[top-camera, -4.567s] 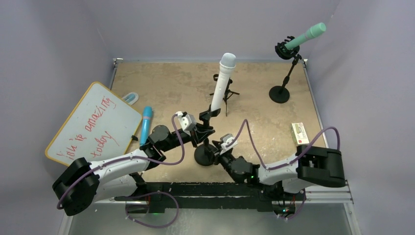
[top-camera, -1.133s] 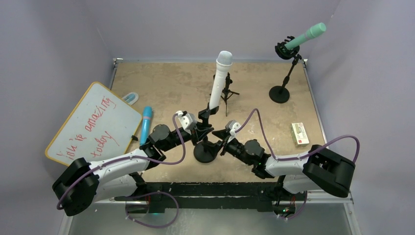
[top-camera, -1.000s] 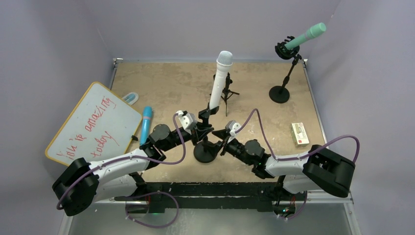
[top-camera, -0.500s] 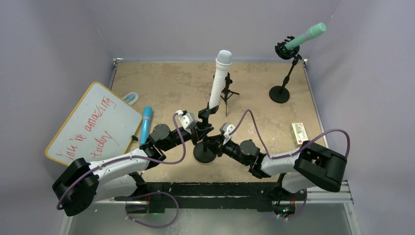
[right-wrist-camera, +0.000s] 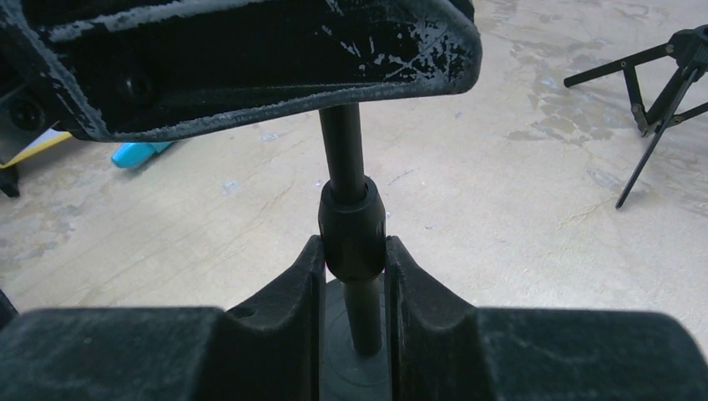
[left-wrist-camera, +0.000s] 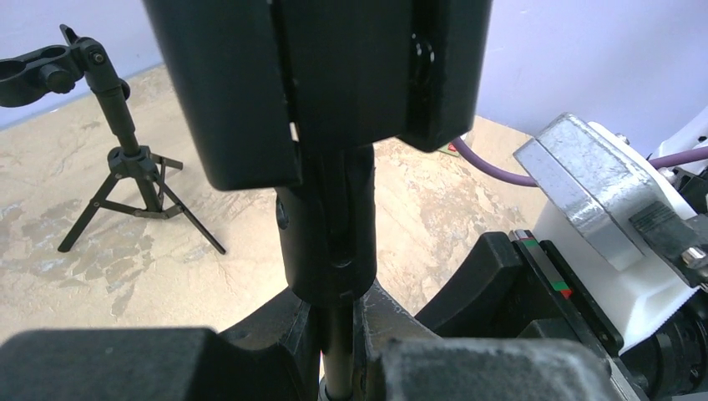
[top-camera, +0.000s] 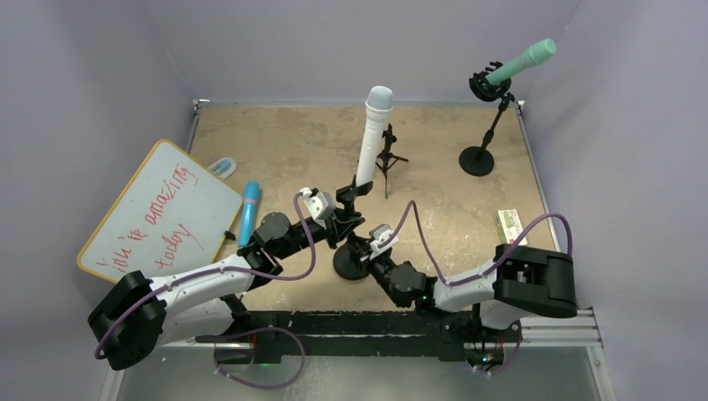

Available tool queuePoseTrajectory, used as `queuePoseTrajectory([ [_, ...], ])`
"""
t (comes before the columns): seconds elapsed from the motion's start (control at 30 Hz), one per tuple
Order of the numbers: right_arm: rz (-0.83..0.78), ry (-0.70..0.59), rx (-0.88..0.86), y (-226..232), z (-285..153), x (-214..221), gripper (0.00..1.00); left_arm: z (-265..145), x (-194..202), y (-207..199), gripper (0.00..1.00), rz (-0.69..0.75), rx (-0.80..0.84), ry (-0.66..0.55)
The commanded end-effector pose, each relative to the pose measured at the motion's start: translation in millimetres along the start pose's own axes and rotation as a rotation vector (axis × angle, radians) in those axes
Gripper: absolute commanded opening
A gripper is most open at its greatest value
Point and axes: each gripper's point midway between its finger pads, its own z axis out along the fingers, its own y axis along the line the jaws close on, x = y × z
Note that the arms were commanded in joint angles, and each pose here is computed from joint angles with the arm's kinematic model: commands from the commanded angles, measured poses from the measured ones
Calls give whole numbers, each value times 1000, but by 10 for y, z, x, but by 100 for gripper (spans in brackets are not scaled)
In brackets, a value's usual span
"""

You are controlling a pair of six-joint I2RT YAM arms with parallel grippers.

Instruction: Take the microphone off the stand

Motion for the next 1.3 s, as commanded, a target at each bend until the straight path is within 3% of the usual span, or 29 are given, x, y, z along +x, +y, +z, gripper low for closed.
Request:
queuePoseTrajectory([
  [0.0, 123, -62, 51, -60, 25, -193, 17, -58, -16, 251, 0, 52, -118, 6],
  [0.23, 235, -49, -134, 39, 18, -249, 61, -61, 6, 213, 0, 57, -95, 15],
  [0.33, 273, -54, -221, -11, 36, -285, 69, -58, 10, 200, 0, 52, -89, 16],
  [0.47, 169, -49, -345, 142, 70, -308, 71, -56, -4, 185, 0, 53, -80, 11],
  [0.57, 90, -9, -380, 211, 171, -229, 63, -57, -13, 182, 0, 54, -79, 6],
  [0.73, 80, -36, -394, 233, 199, -251, 43, -75, -21, 161, 0, 44, -72, 2],
  [0.93, 95, -68, -233, -8, 328, -308, 2, -101, -29, 171, 0, 43, -82, -1],
  [1.03, 103, -51, -94, -142, 330, -294, 0, -108, -52, 179, 0, 49, -88, -5],
  [1.17, 99, -88, 284, -403, 134, -299, 0, -106, -79, 220, 0, 55, -110, -14],
  [1.27, 95, -80, 328, -337, 106, -250, 0, -91, -107, 222, 0, 53, -111, -22],
])
